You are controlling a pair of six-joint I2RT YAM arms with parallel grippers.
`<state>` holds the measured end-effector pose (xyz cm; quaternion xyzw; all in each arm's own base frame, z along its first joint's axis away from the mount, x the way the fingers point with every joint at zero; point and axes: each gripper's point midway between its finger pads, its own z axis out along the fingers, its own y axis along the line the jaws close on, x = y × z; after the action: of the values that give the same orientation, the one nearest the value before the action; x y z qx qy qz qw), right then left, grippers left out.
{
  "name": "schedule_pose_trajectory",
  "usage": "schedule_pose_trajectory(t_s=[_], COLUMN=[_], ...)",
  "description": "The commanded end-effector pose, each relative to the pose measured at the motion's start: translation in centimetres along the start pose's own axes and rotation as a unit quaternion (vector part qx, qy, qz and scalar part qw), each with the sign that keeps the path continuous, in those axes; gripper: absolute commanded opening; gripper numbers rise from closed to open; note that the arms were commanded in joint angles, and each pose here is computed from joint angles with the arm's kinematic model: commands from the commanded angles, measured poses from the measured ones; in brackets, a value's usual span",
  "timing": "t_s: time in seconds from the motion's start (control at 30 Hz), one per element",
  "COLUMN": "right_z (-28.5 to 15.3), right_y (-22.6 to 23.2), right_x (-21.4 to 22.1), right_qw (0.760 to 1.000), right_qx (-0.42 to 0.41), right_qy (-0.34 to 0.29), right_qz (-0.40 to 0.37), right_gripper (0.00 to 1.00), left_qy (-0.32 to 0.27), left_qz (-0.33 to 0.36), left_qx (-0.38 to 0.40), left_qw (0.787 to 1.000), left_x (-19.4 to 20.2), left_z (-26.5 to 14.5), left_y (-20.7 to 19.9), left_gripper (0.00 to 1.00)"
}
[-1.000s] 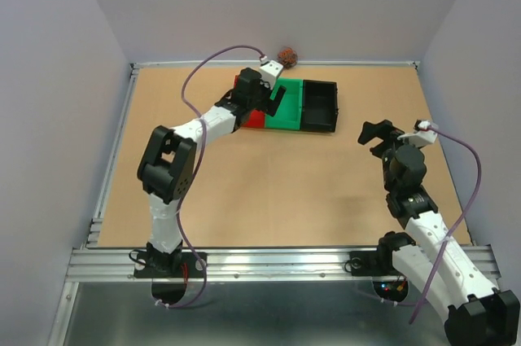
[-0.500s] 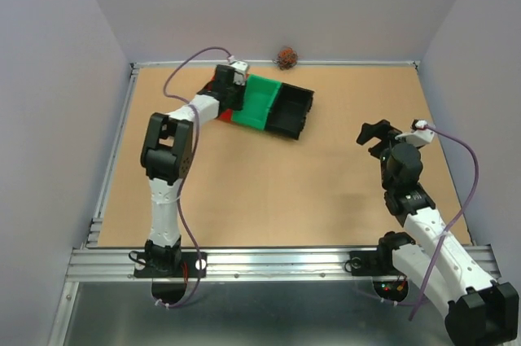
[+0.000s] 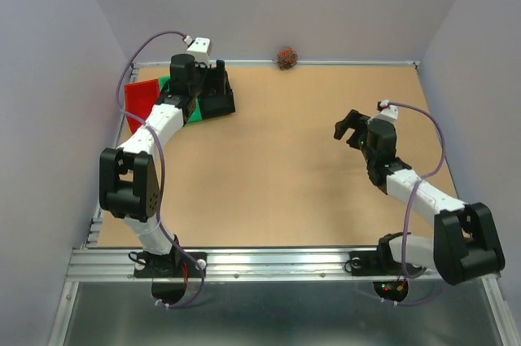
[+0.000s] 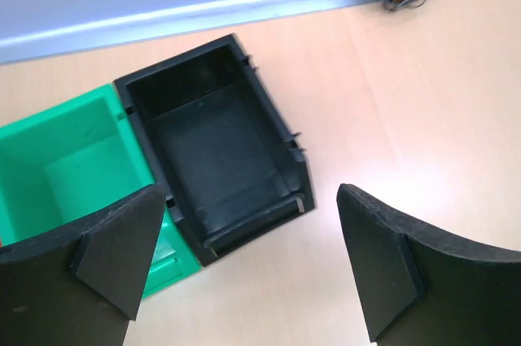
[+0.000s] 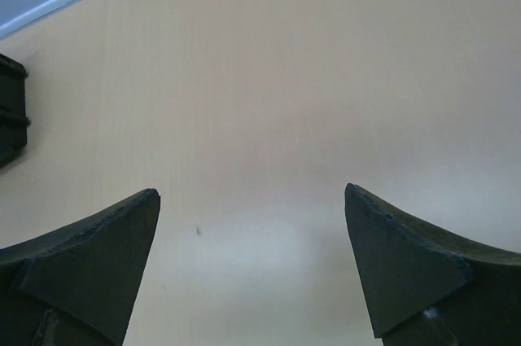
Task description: Untangle the cables
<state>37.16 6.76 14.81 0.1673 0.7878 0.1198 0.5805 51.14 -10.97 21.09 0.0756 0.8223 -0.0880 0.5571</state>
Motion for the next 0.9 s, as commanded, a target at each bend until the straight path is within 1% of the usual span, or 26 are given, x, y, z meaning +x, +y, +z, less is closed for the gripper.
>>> schedule_pose_trajectory(t_s=[0.0, 0.03, 0.07, 0.1, 0.13, 0.23, 0.27, 0.33, 0.37, 0.4, 0.43, 0.47, 0.5, 0.53, 0.57, 0.6, 0.67, 0.7, 0.73, 0.87], right_z=[4.4, 5.9, 7.6, 8.9, 12.1, 16.2, 19.1, 21.8, 24.7, 25.8, 27.3, 28.5, 30.9, 31.9, 34.1, 34.3, 35.3, 35.6, 36.0, 35.9], right_y=[6.6, 7.1, 9.4, 10.4, 11.5, 13.8, 15.2, 16.3, 15.8, 18.1, 18.8, 19.5, 20.0, 20.2, 18.7, 19.7, 19.0, 18.8, 18.6, 19.5], right_x=[-4.1, -3.4, -6.0, -5.6, -5.4, -5.5, -5.8, -6.2, -2.9, -6.1, -6.0, -5.6, -5.2, -4.6, -1.1, -3.4, -2.9, -3.2, -2.2, -1.7], right_qw=[0.993, 0.993, 0.990, 0.988, 0.988, 0.984, 0.982, 0.980, 0.981, 0.977, 0.975, 0.974, 0.975, 0.976, 0.981, 0.978, 0.977, 0.974, 0.971, 0.967], right_qx=[-0.113, -0.117, -0.134, -0.150, -0.153, -0.179, -0.189, -0.196, -0.188, -0.208, -0.214, -0.217, -0.211, -0.206, -0.178, -0.181, -0.160, -0.159, -0.163, -0.171], right_qy=[-0.036, -0.020, -0.031, -0.015, -0.005, -0.012, -0.016, -0.022, 0.004, -0.020, -0.021, -0.018, -0.023, -0.026, -0.016, -0.049, -0.063, -0.083, -0.080, -0.087], right_qz=[-0.007, -0.012, -0.008, -0.010, 0.001, 0.020, 0.022, 0.029, 0.037, 0.045, 0.052, 0.059, 0.064, 0.071, 0.077, 0.091, 0.124, 0.138, 0.155, 0.169], right_gripper=[1.00, 1.00, 1.00, 1.00, 1.00, 1.00, 1.00, 1.00, 1.00, 1.00, 1.00, 1.00, 1.00, 1.00, 1.00, 1.00, 1.00, 1.00, 1.00, 1.00], left_qy=[-0.090, -0.099, -0.119, -0.125, -0.126, -0.102, -0.074, -0.053, -0.043, -0.039, -0.035, -0.030, -0.031, -0.032, -0.039, -0.043, -0.038, -0.036, -0.032, -0.024], left_qz=[0.014, 0.015, 0.016, 0.016, 0.023, 0.043, 0.062, 0.077, 0.089, 0.097, 0.100, 0.104, 0.115, 0.118, 0.119, 0.119, 0.115, 0.113, 0.113, 0.118], left_qx=[-0.013, -0.015, -0.017, -0.018, -0.002, 0.044, 0.057, 0.054, 0.065, 0.093, 0.099, 0.104, 0.106, 0.103, 0.096, 0.094, 0.097, 0.101, 0.105, 0.098], left_qw=[0.996, 0.995, 0.993, 0.992, 0.992, 0.993, 0.994, 0.994, 0.993, 0.990, 0.989, 0.989, 0.987, 0.987, 0.987, 0.988, 0.988, 0.988, 0.988, 0.988], left_x=[-4.9, -5.2, -5.7, -5.8, -5.6, -4.5, -3.5, -2.6, -1.8, -1.1, -0.4, 0.6, 0.9, 1.8, 1.8, 1.7, 1.8, 1.8, 1.9, 2.5], left_z=[-3.0, -3.5, -4.3, -4.6, -4.7, -4.2, -3.6, -3.4, -3.7, -4.1, -4.5, -5.1, -5.4, -5.5, -5.7, -5.7, -5.3, -5.2, -4.9, -4.4], left_y=[0.7, 0.8, 0.8, 0.8, 0.3, -2.0, -3.4, -4.3, -4.9, -6.1, -6.3, -6.3, -6.2, -6.1, -5.8, -5.8, -6.0, -6.3, -6.5, -6.3], left_gripper=[0.99, 0.99, 0.99, 0.99, 0.99, 0.99, 0.99, 0.99, 0.99, 0.99, 0.99, 0.99, 0.99, 0.99, 0.99, 0.99, 0.99, 0.99, 0.99, 0.99])
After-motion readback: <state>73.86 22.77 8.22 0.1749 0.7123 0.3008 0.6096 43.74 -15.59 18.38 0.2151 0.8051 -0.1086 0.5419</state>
